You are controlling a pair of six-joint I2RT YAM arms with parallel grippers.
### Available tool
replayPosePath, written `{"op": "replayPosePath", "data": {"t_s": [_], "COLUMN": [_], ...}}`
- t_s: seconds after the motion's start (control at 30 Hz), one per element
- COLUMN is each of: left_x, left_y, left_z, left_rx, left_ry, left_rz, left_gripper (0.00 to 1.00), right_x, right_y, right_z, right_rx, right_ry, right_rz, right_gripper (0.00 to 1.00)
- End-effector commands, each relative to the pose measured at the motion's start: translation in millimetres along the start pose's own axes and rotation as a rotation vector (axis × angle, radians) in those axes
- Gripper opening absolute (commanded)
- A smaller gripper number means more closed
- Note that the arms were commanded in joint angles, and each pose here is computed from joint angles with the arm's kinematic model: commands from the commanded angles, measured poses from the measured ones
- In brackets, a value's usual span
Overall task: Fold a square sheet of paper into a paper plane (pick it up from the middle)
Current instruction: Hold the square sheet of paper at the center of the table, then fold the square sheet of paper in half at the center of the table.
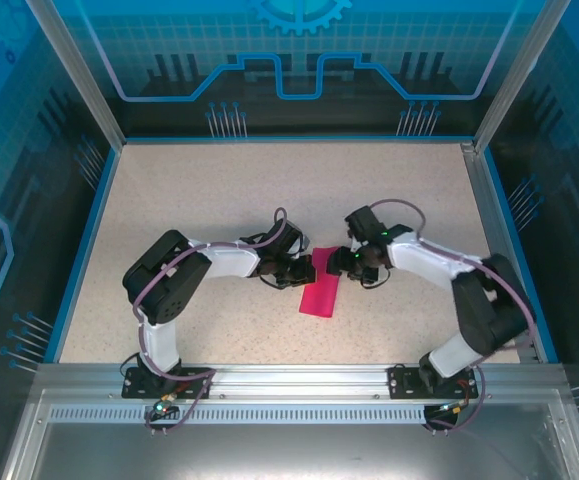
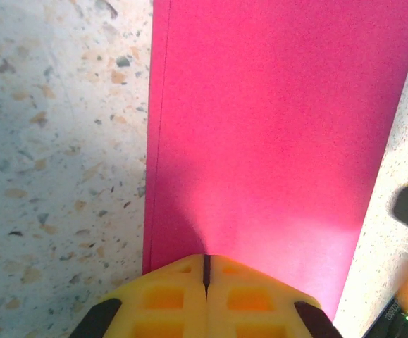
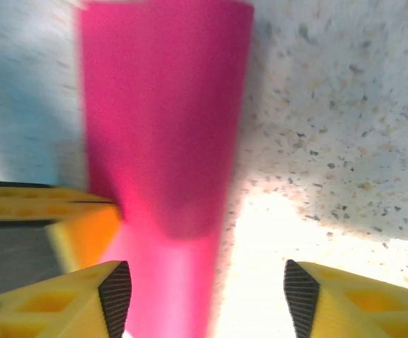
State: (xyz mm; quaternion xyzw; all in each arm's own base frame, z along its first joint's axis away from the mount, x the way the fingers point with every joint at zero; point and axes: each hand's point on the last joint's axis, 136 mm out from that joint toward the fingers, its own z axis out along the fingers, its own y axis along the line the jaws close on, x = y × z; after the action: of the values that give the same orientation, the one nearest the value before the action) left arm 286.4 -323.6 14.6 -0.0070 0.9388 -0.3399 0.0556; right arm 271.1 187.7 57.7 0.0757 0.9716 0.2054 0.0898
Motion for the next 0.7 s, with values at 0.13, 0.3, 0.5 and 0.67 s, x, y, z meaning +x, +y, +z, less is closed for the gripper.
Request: {"op": "replayPosePath", "data": {"t_s": [0.13,0.3,0.5,0.67], "left_x": [15.0,16.0,18.0,18.7], "left_y": [24.9,26.7,30.4,32.6], "left_z": [10.2,11.2,14.6,16.4], "left_rx": [-0.101,-0.106,-0.112,-0.116], "left_ry": [0.046,0.051,0.061,0.063], "left_rz": [-0.011,-0.008,-0.012,-0.019], "left_gripper": [0.00,0.00,0.00,0.00], "right_x": [7.3,15.2,27.4,41.3], "right_y": [48.0,37.8,6.6,-16.2], "right_z": [-2.3,20.8,41.1,52.9], "right_rx": [-0.327,-0.328,-0.253,-0.221], "right_ry": [0.042,0.096,0.124,0.154], "right_rz": [-0.076,-0.040,-0.008,0.006], "right_gripper": [0.16,0.12,0.13,0.14]}}
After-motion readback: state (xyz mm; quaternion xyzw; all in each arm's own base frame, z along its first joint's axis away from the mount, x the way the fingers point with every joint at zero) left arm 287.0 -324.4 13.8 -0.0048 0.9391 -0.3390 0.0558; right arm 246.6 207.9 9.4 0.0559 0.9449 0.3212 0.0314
